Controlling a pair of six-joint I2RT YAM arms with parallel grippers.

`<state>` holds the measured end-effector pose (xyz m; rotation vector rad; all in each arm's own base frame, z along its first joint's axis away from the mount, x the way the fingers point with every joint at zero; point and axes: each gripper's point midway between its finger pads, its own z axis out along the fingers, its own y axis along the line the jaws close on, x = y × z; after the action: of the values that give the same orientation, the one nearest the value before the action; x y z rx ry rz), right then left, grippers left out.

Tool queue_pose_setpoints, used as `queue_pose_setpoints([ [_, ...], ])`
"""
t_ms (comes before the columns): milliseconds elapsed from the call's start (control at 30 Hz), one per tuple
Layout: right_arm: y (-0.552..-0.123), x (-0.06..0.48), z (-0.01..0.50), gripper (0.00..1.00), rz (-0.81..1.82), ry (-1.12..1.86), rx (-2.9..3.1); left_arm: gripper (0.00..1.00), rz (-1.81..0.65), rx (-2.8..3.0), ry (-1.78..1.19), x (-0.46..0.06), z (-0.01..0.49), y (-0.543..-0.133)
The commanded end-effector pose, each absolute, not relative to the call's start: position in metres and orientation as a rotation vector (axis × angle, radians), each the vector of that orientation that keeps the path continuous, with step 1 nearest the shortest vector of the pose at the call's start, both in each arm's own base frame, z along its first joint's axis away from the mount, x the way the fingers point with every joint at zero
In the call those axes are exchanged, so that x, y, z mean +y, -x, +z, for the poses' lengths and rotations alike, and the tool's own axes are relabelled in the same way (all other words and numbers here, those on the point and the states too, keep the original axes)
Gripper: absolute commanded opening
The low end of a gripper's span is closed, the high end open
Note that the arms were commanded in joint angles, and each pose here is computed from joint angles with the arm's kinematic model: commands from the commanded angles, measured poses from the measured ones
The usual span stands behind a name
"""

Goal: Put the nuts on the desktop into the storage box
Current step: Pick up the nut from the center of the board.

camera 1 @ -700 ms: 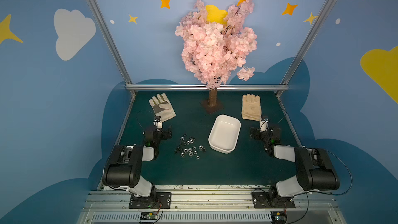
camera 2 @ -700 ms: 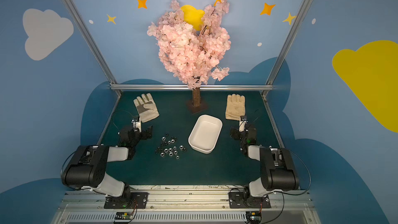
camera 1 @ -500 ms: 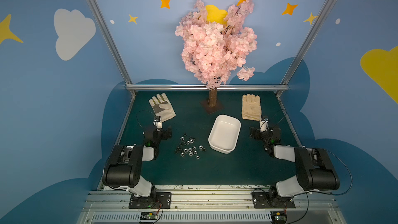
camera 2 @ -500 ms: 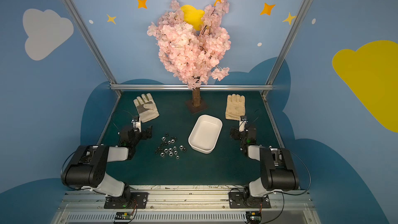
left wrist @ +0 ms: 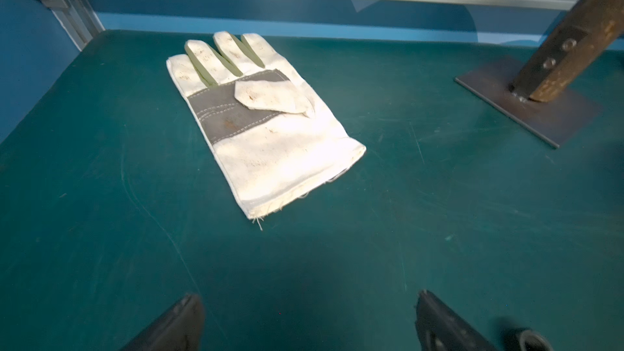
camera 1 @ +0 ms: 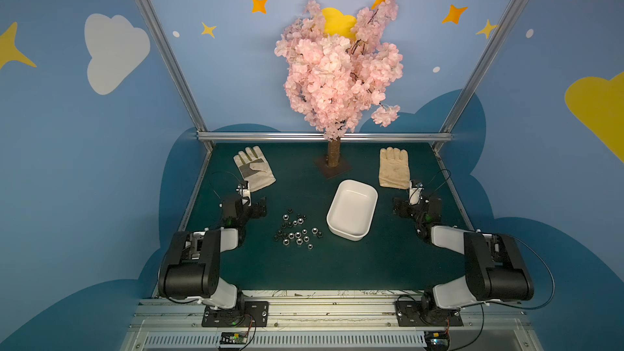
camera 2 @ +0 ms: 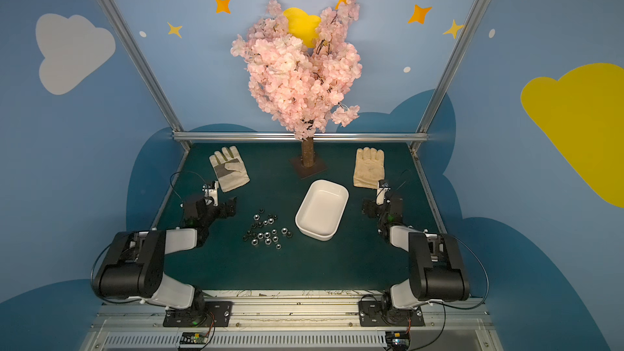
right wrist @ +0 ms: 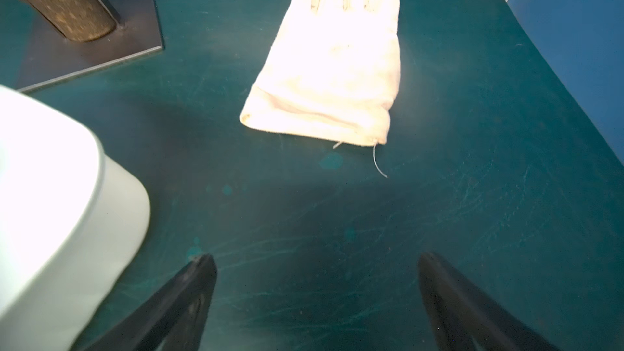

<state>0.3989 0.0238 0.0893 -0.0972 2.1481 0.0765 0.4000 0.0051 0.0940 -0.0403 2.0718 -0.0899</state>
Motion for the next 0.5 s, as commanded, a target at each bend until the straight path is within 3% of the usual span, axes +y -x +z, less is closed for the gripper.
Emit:
queue_pose_setpoints([
  [0, -0.417, 0.035, 0.164, 0.98, 0.125, 0.094, 2.135, 1.00, -0.095, 2.054, 0.182, 0.014, 0.159, -0.409],
  [100, -0.426, 0.050, 0.200, 0.98, 0.068, 0.101, 2.171, 1.00, -0.146, 2.001, 0.131, -0.001, 0.205, -0.410],
  [200, -0.430, 0.094, 0.223, 0.97, 0.038, 0.294, 2.243, 0.99, -0.160, 2.052, 0.138, -0.004, 0.226, -0.408],
  [467, -0.377, 0.243, 0.221, 0.88, 0.266, 0.804, 2.492, 0.97, -0.178, 2.243, 0.082, -0.017, 0.202, -0.389],
])
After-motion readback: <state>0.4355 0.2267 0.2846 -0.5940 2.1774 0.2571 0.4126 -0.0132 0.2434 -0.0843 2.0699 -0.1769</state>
